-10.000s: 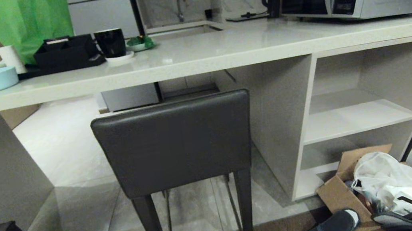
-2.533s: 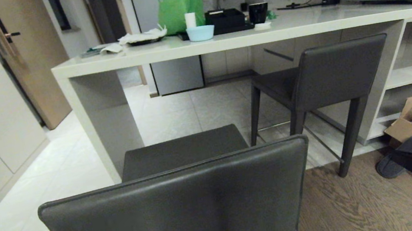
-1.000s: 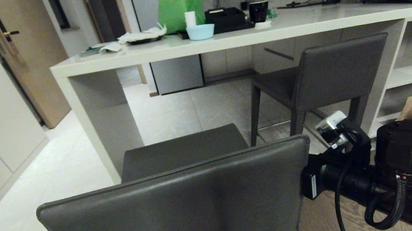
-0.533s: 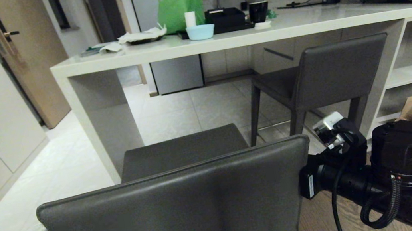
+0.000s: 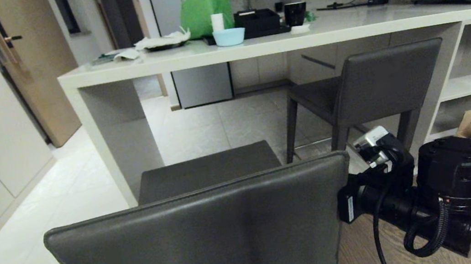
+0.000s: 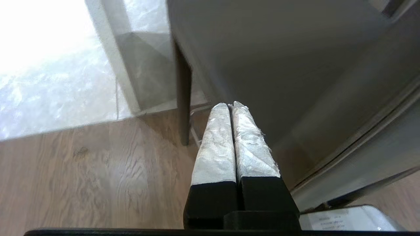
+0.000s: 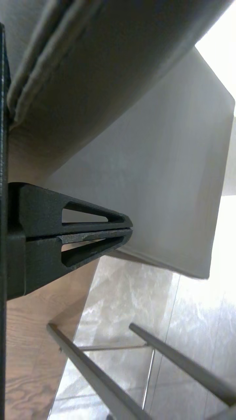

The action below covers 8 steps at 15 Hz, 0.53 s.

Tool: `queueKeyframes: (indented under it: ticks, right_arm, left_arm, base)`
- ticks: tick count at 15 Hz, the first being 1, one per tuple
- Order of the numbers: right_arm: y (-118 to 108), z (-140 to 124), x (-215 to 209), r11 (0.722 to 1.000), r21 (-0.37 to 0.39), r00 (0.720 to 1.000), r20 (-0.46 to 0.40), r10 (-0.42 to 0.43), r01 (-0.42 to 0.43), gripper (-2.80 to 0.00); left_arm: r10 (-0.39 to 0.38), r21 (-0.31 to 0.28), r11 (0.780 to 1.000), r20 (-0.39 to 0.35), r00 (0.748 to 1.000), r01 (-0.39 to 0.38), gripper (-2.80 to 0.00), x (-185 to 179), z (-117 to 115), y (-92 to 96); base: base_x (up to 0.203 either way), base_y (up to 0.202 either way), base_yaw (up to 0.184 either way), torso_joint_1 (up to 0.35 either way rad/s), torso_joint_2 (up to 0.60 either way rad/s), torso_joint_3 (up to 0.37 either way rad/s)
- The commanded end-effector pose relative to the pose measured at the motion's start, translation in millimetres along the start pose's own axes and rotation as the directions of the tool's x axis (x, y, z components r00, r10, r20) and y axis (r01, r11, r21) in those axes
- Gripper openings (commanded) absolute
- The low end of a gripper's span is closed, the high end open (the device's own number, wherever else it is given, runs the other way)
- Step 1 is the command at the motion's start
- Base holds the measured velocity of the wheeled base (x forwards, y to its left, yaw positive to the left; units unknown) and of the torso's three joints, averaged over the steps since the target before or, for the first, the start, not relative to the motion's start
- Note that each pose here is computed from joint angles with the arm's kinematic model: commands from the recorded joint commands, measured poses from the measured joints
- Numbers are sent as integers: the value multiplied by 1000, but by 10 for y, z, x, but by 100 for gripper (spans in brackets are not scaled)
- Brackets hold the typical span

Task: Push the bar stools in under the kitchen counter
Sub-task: Push the gray chair back under the dining table

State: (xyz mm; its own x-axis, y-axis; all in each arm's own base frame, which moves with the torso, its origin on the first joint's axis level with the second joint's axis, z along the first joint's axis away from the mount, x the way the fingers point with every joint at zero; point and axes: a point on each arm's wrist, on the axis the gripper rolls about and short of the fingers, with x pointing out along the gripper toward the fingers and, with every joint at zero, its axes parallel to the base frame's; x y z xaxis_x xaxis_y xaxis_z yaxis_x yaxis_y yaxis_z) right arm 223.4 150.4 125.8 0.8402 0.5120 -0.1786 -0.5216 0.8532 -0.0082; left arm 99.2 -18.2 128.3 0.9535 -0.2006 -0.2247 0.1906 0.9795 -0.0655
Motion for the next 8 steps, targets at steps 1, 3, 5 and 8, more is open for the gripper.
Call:
queueKeyframes:
  ticks: [1, 3, 5, 8]
  right_arm:
    - [2, -20, 48, 1000, -1, 1000, -6, -15, 15, -280]
    - [4, -14, 48, 1000, -1, 1000, -3, -14, 14, -280]
    - [15, -10, 49, 1000, -3, 1000, -1, -9, 9, -280]
    - [72, -5, 41, 1000, -5, 1000, 4, 10, -10, -280]
  left_arm:
    - [-28, 4, 1000, -14, 999, 28, -280, 115, 70, -36]
    - [-39, 8, 999, -8, 999, 39, -280, 221, 169, -69]
    - [-48, 19, 999, -29, 998, 49, -280, 292, 175, -145]
    - [-64, 35, 997, -36, 997, 65, -280, 366, 188, -336]
  base:
    - [0, 0, 0, 0, 0, 0]
    - [0, 0, 0, 0, 0, 0]
    - [0, 0, 0, 0, 0, 0]
    - [0, 0, 0, 0, 0, 0]
